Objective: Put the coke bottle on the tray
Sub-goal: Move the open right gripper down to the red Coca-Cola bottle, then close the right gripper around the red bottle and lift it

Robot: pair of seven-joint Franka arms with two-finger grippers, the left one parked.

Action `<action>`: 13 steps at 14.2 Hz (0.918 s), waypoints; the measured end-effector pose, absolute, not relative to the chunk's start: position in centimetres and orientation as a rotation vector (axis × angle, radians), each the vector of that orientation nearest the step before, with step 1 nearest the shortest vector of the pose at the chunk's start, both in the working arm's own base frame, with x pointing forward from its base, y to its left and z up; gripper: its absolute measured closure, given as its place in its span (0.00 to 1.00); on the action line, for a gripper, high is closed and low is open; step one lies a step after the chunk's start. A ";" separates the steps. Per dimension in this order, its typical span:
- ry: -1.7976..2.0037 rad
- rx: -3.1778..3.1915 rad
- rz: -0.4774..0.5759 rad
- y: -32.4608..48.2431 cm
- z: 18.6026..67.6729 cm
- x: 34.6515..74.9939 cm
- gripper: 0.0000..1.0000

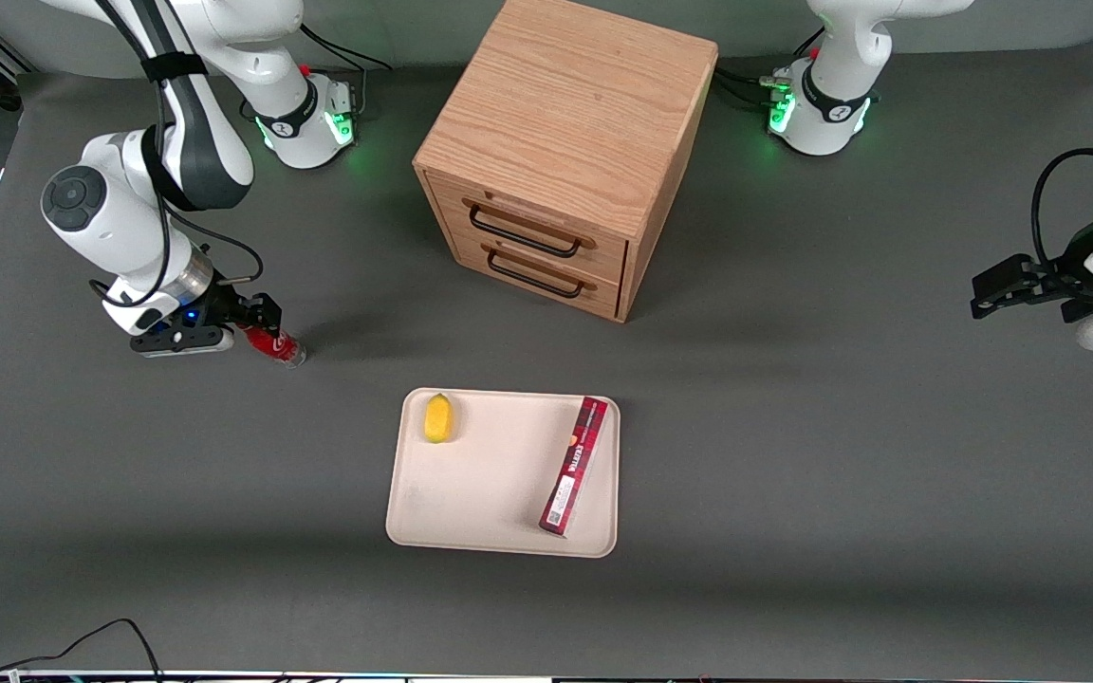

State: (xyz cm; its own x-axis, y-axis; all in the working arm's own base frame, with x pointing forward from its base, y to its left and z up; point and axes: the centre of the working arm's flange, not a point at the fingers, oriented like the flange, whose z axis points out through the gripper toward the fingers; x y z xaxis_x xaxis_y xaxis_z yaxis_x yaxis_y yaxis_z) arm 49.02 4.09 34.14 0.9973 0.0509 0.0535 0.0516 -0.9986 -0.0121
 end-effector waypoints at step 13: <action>-0.092 -3.129 -0.062 2.7 33.9 47.9 0.71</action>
State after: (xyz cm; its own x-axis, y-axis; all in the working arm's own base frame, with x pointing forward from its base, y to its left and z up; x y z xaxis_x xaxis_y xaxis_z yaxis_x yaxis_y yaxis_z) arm 47.88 2.69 33.92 0.9975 0.0588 0.0400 0.0592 -0.9982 -0.0098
